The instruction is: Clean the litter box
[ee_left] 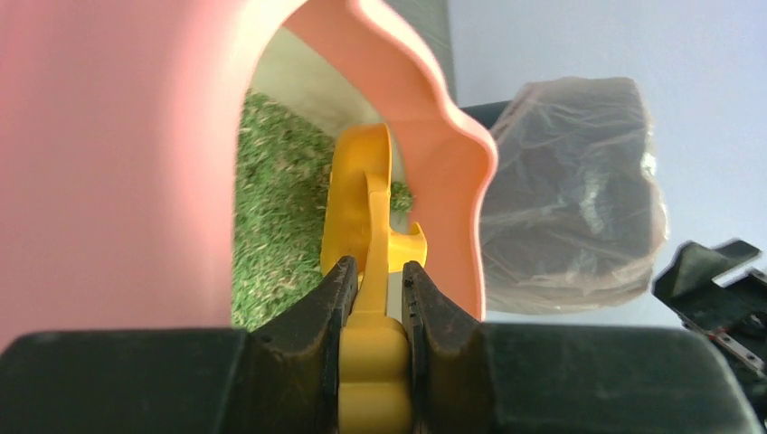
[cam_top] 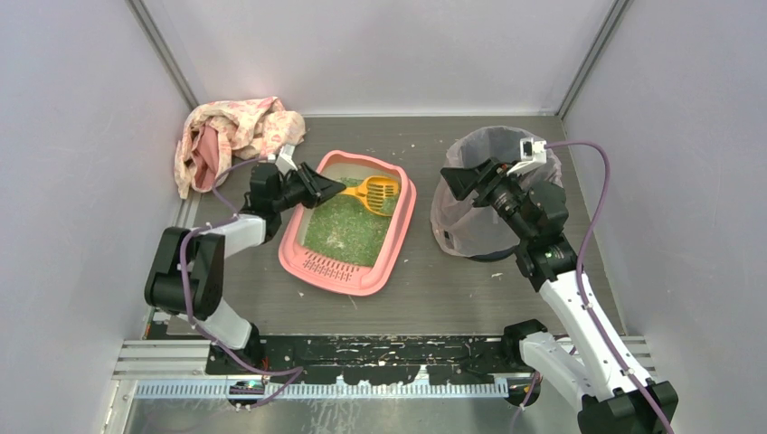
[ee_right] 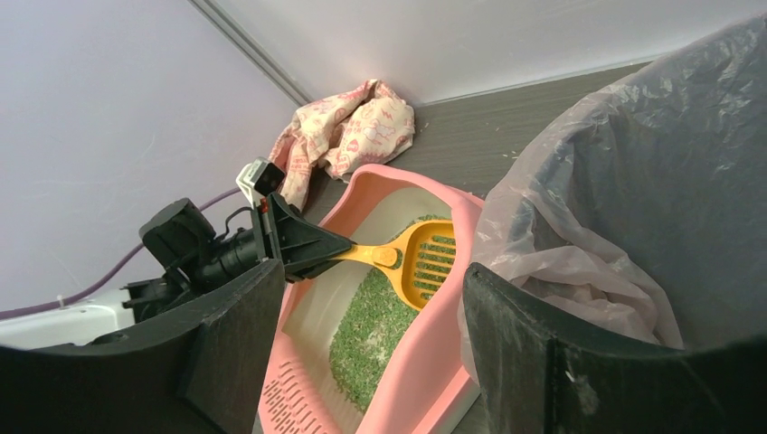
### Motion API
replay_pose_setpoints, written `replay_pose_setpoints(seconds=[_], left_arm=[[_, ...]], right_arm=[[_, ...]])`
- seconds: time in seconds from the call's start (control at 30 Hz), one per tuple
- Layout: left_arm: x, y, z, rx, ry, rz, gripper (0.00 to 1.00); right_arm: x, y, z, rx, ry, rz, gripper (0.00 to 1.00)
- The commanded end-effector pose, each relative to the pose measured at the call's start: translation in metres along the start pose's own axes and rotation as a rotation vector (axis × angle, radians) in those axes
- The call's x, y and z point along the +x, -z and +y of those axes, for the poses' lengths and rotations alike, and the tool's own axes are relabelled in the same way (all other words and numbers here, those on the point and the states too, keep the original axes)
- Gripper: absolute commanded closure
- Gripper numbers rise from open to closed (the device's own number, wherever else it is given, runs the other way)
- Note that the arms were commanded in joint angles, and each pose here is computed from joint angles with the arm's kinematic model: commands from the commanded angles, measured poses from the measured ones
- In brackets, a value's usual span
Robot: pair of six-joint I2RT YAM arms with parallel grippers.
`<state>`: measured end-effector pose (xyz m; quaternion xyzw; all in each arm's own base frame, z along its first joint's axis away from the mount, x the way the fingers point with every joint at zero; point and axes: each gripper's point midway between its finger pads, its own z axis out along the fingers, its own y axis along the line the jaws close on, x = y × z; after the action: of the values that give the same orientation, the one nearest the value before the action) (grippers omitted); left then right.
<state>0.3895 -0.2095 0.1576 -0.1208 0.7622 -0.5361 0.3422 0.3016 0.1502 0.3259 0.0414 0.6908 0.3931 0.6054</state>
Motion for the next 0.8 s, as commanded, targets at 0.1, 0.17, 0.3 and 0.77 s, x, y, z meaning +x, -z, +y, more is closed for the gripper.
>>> replay_pose_setpoints(seconds=[0.1,0.17,0.3,0.77], left_arm=[[0.000,0.047,0.052,-0.402,-0.083,-0.018,1.00],[-0.002,0.050,0.044,-0.374,-0.081,-0.020,1.00],[0.000,0.053,0.034,-0.334,-0.065,-0.026,1.00],[-0.041,0.060,-0.008,-0.328,-0.262,-0.120,1.00]], right_arm=[[-0.017,0.009,0.012,-0.023,0.047,-0.061,0.23],[-0.017,0.010,0.012,-0.024,0.047,-0.061,0.23],[-0.014,0.010,0.011,-0.024,0.045,-0.056,0.23],[-0.009,0.007,0.010,-0.040,0.029,-0.049,0.23]])
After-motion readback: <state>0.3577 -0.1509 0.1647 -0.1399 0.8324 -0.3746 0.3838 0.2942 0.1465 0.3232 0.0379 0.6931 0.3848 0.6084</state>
